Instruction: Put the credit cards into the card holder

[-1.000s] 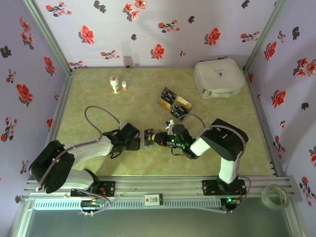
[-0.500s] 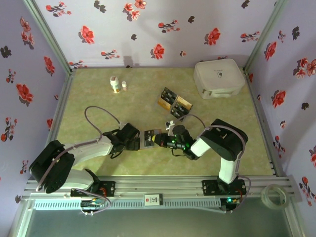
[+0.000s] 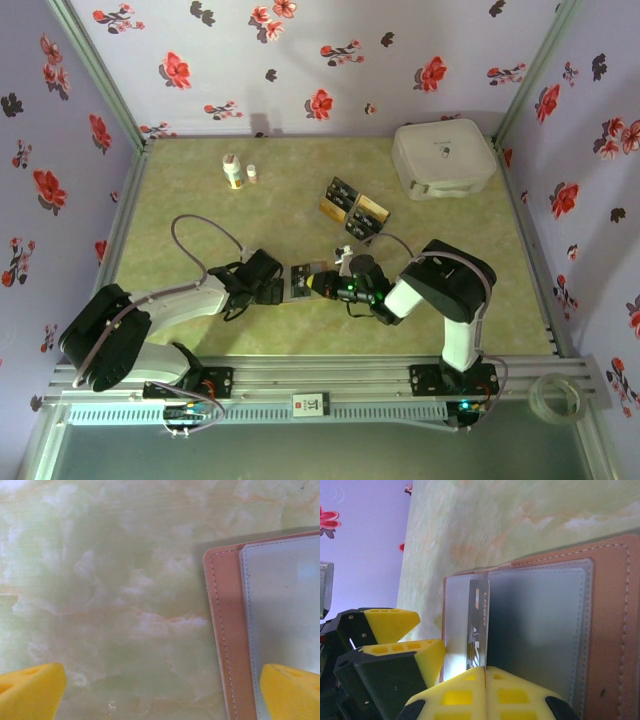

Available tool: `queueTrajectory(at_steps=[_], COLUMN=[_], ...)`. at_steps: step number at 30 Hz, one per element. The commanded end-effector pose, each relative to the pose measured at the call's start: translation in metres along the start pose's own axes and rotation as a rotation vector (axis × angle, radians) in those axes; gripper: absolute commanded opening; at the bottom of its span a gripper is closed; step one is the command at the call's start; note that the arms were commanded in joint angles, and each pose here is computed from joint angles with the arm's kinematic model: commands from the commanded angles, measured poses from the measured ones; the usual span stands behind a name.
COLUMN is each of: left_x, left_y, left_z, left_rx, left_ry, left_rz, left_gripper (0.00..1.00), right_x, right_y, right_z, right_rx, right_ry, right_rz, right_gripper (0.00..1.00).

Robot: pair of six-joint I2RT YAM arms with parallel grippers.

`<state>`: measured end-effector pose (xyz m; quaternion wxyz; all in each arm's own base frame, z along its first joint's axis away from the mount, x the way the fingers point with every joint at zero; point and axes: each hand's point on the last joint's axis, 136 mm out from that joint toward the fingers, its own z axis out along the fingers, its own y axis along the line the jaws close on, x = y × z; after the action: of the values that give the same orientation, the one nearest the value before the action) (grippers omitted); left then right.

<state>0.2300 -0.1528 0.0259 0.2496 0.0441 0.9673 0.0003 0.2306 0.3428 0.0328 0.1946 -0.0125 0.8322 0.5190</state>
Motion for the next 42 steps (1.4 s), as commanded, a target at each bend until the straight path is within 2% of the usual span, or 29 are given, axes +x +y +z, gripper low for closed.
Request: queueTrajectory(at_steps=[1,13,16,18,26,31,42], left_x=[0.005,0.0,-0.009,-0.016,-0.015,-0.003,0.004], left_y=[0.009,0.007,0.007,0.011,0.03,0.042,0.047], left_z=[-0.001,-0.006,-0.012,-0.019,-0.028,-0.022,-0.012], left_rx=[-0.043,-0.035,-0.024,-0.016,-0.029,-0.056,-0.049], left_ry=[0.001,-0.009,-0.031,-0.05,-0.048,-0.02,-0.005], left_rz=[0.005,-0.001,-0.022,-0.057,-0.133,-0.157,-0.169], left_gripper=[1.0,1.0,1.0,1.0,1.0,1.0,1.0], right_x=[0.017,0.021,0.021,0.02,0.014,0.011,-0.004], right_y=[-0.018,-0.021,-0.023,-0.024,-0.021,-0.021,-0.013], right_z=[0.0,0.005,0.006,0.006,0.006,0.006,0.0], right_rx=[0.048,0.051,0.06,0.069,0.105,0.157,0.344], right_ry=[0.045,0.07,0.069,0.069,0.059,0.059,0.064], right_rz=[0.028,0.042,0.044,0.044,0.036,0.021,-0.053], right_gripper=[0.0,0.0,0.08,0.19,0.26,0.41,0.47])
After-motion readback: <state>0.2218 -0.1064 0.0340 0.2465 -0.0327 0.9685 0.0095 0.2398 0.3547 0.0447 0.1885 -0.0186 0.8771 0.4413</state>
